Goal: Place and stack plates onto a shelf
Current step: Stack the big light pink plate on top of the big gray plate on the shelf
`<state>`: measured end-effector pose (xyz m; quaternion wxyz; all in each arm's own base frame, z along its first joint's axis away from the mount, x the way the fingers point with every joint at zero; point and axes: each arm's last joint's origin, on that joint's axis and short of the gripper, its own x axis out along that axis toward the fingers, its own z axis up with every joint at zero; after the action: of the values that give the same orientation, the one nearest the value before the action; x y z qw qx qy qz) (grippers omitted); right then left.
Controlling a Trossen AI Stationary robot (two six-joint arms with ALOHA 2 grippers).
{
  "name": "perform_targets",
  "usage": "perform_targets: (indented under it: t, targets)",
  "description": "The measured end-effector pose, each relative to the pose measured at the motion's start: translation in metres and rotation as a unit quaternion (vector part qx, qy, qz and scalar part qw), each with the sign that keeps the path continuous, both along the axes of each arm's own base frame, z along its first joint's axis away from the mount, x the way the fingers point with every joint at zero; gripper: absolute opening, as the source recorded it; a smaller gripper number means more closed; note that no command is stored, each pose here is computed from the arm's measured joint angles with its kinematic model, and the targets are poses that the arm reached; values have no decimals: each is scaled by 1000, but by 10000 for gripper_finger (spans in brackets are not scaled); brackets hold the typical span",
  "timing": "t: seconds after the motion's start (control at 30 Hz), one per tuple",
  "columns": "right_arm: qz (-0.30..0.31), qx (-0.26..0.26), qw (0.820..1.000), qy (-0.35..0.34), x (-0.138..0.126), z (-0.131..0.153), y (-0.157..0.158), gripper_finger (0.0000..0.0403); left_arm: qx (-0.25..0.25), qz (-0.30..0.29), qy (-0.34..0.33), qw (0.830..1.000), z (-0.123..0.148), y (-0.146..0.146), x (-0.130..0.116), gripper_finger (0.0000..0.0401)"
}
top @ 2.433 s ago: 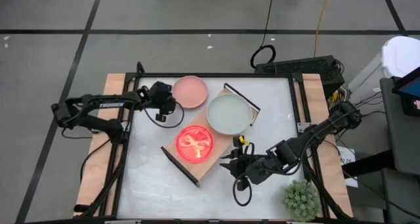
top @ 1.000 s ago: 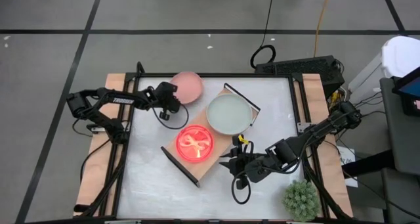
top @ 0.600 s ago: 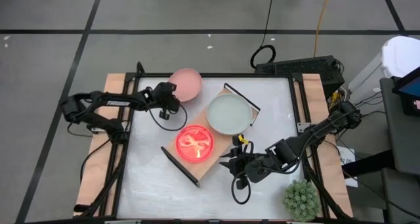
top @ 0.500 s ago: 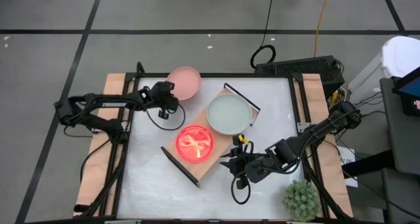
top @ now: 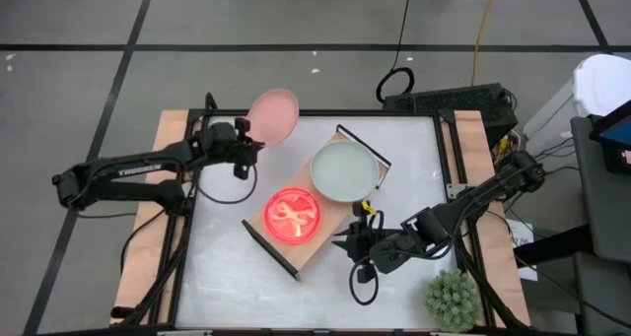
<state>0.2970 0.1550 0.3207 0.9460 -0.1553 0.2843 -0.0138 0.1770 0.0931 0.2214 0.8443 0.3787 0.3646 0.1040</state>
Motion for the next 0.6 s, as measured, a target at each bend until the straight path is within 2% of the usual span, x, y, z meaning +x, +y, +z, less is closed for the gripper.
perform_targets:
  t: [0.27,0.6]
  targets:
    - [7,12,1000,-17,-11,12,1,4,4,-22,-32,999,42,-10,6,13]
    - [23,14,1000,-16,-17,13,10,2,-6,-57,-70,996,92,-27,13,13]
